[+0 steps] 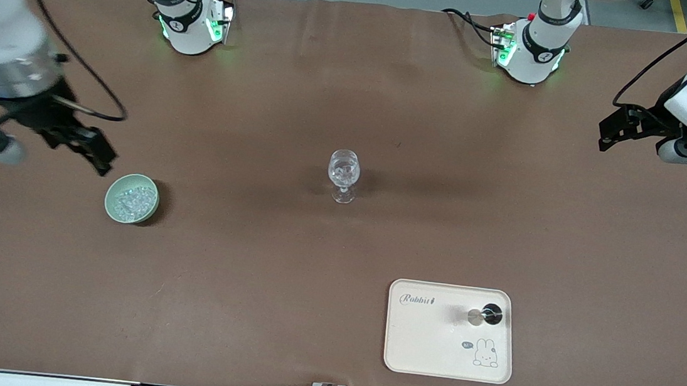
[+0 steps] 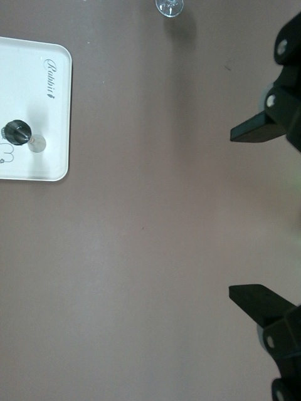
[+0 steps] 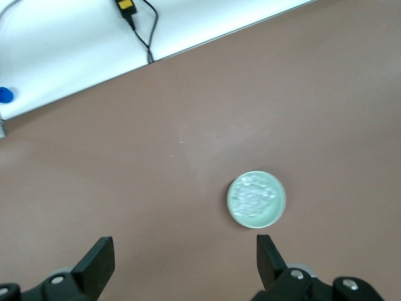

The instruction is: Pour wine and add ice with both arms

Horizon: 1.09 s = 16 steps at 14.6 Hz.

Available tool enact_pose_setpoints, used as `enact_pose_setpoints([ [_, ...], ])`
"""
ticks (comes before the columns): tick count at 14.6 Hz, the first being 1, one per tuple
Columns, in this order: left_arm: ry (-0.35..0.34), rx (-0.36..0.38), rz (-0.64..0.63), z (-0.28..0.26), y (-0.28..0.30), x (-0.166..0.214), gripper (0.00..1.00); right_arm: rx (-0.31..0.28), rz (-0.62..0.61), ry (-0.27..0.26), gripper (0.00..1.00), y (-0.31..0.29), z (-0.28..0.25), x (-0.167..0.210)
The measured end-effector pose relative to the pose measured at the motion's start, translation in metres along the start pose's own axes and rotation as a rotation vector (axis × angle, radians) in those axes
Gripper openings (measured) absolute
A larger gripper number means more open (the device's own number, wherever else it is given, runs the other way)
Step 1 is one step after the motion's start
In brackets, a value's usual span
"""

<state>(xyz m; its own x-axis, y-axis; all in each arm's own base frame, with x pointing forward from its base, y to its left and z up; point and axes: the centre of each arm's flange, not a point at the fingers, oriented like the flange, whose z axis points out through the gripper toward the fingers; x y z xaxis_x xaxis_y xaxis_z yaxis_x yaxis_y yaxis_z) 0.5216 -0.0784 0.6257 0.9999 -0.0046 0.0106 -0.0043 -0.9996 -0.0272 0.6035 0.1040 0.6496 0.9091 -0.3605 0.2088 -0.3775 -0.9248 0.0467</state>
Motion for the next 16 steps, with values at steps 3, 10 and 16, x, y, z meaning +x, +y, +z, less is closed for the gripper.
enact_pose_setpoints([
  [3,0.014,-0.002,-0.003,-0.001,-0.001,0.001,1.0,-0.012,-0.082,-0.039,1.0,0.07,-0.003,0.021],
  [10,0.019,0.002,0.001,-0.015,0.0,-0.011,1.0,-0.007,-0.22,-0.108,1.0,0.151,-0.007,0.033],
  [16,0.023,0.002,0.004,-0.017,0.002,-0.013,1.0,0.024,-0.212,-0.117,1.0,0.163,-0.005,0.036],
])
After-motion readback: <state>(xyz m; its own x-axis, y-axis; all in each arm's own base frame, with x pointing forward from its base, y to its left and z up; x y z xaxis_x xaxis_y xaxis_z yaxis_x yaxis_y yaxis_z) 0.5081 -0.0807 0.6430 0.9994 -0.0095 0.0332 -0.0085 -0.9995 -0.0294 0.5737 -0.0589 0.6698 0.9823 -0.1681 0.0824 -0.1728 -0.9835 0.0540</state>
